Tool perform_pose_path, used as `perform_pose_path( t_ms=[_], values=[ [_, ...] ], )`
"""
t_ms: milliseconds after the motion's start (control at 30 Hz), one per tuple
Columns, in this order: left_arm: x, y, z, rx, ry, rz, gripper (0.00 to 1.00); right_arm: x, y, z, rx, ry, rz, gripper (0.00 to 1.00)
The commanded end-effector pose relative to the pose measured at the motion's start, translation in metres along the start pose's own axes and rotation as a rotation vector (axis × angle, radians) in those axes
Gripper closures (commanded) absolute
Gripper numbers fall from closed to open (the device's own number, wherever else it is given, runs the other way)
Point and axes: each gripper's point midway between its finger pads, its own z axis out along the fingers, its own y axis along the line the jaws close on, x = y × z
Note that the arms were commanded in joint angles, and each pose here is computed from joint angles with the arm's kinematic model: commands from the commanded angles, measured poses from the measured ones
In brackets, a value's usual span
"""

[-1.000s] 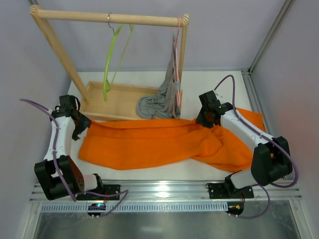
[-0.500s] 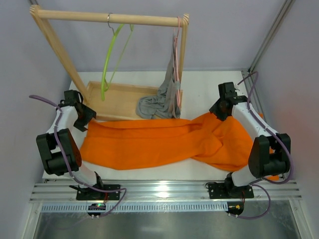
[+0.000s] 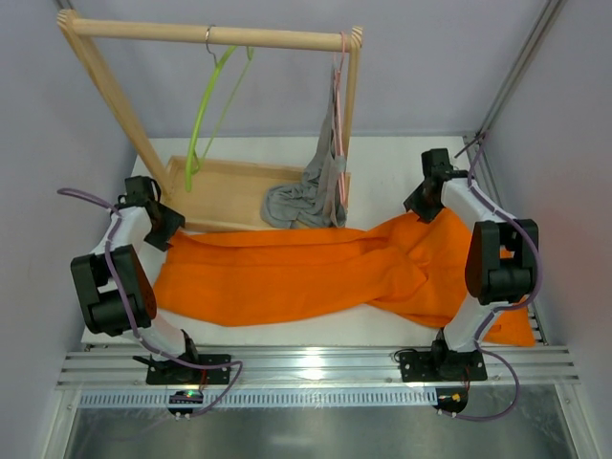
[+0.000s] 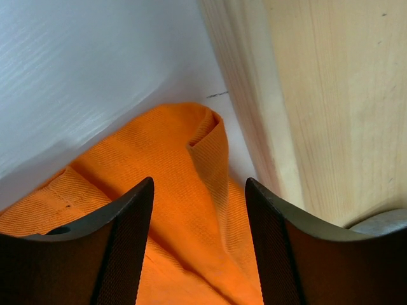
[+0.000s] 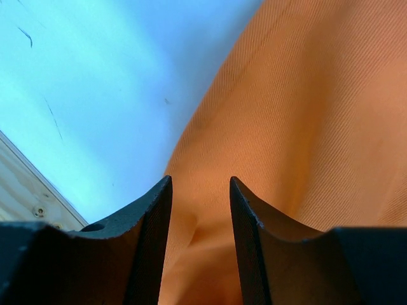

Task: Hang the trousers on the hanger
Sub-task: Fold the trousers

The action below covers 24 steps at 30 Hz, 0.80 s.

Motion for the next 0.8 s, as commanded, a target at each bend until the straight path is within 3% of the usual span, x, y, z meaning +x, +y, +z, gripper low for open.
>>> perform_pose_path(
  t_ms=[0,200,300,333,433,767],
  values=[
    [-0.001,-0.006,0.000,0.039,-0.010,-0.043,0.41,-0.028,0.016,-0.006,-0.049,-0.060,-0.003,0.55],
    [0.003,-0.011,0.004,0.041,-0.002,-0.035,0.51,-0.050,0.001,0.006,-0.008,-0.047,0.056,0.53],
    [0.005,-0.013,0.006,0.038,0.007,-0.028,0.67,-0.061,-0.004,0.012,0.017,-0.050,0.076,0.50],
    [0.005,-0.012,0.006,0.035,0.009,-0.027,0.80,-0.062,-0.006,0.014,0.026,-0.047,0.079,0.49],
    [0.003,-0.013,0.003,0.039,0.006,-0.016,0.98,-0.067,-0.009,0.025,0.044,-0.024,0.085,0.49],
    [-0.024,-0.021,-0.031,0.051,-0.089,0.021,1.00,-0.064,-0.018,0.053,0.148,0.052,0.073,0.50]
  ],
)
